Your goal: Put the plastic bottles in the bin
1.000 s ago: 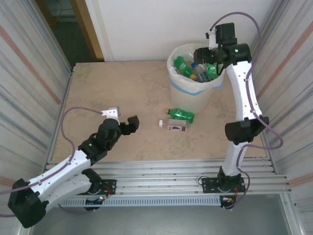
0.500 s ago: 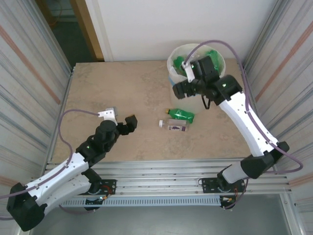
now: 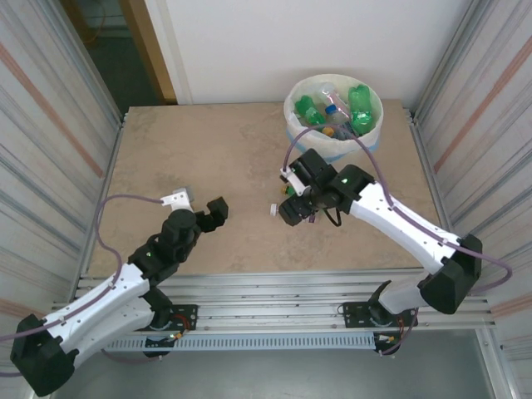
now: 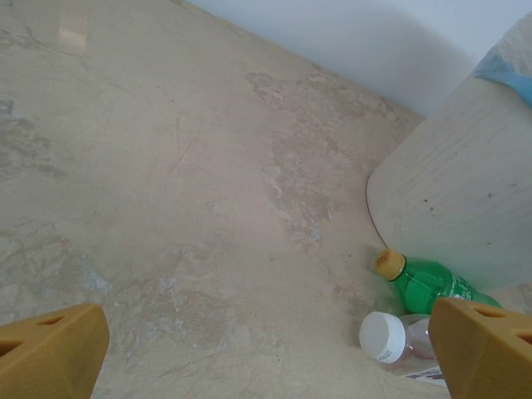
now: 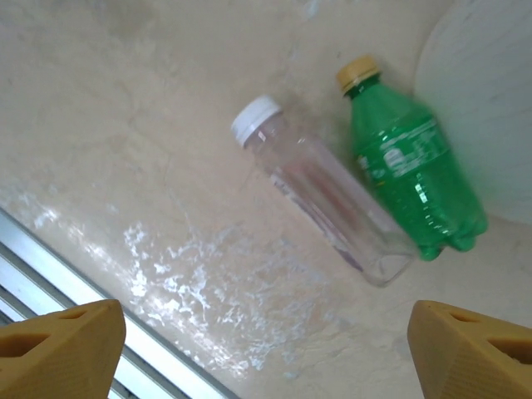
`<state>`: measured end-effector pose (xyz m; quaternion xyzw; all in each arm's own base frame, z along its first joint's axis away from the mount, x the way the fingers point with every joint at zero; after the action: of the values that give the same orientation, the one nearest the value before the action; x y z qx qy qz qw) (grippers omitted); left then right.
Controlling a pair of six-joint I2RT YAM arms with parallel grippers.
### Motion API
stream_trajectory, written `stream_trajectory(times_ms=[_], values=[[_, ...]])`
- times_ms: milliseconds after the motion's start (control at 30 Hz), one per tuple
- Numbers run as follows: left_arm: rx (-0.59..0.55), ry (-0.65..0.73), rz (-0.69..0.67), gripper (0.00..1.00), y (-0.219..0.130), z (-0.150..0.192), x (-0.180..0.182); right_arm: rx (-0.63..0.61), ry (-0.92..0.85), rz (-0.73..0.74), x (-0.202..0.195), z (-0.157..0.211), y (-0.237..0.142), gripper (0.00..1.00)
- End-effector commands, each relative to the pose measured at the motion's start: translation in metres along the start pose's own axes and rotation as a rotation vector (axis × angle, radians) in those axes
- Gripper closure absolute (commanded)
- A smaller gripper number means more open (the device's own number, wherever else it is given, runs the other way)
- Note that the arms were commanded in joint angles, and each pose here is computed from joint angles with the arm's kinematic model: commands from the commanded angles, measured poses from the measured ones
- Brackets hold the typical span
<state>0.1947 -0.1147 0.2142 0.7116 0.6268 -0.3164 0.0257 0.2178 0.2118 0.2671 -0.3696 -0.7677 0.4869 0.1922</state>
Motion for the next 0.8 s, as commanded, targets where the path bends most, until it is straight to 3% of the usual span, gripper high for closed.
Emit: stream_trajectory(times_ms=[0,433,767], values=[[-0.019,-0.035,-0.030,0.01,-0.002,0.001,0.008,0.087,-0.085,0.047,0.009,0.007,0.030,0.15],[-0.039,-0.047,-0.043,0.01,-0.008,0.001,0.014,0.222,-0.255,0.227,0.002,-0.003,0.106,0.15],[-0.042,-0.052,-0.045,0.01,-0.010,0.002,0.017,0.261,-0.268,0.271,-0.008,-0.006,0.137,0.15]])
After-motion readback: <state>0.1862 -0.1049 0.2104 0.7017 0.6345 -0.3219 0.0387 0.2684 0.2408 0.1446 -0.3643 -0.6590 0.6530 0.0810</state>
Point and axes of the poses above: each hand's point on the last joint's axis, 136 mm out from that joint toward the fingers, its own y axis out along the fingers, its own x axis along the line the jaws close on, z = x × y, the point moved 8 cm from there along -y, back along the fingers, and after that the axes turned 1 degree about -y, right-handed, at the moved point
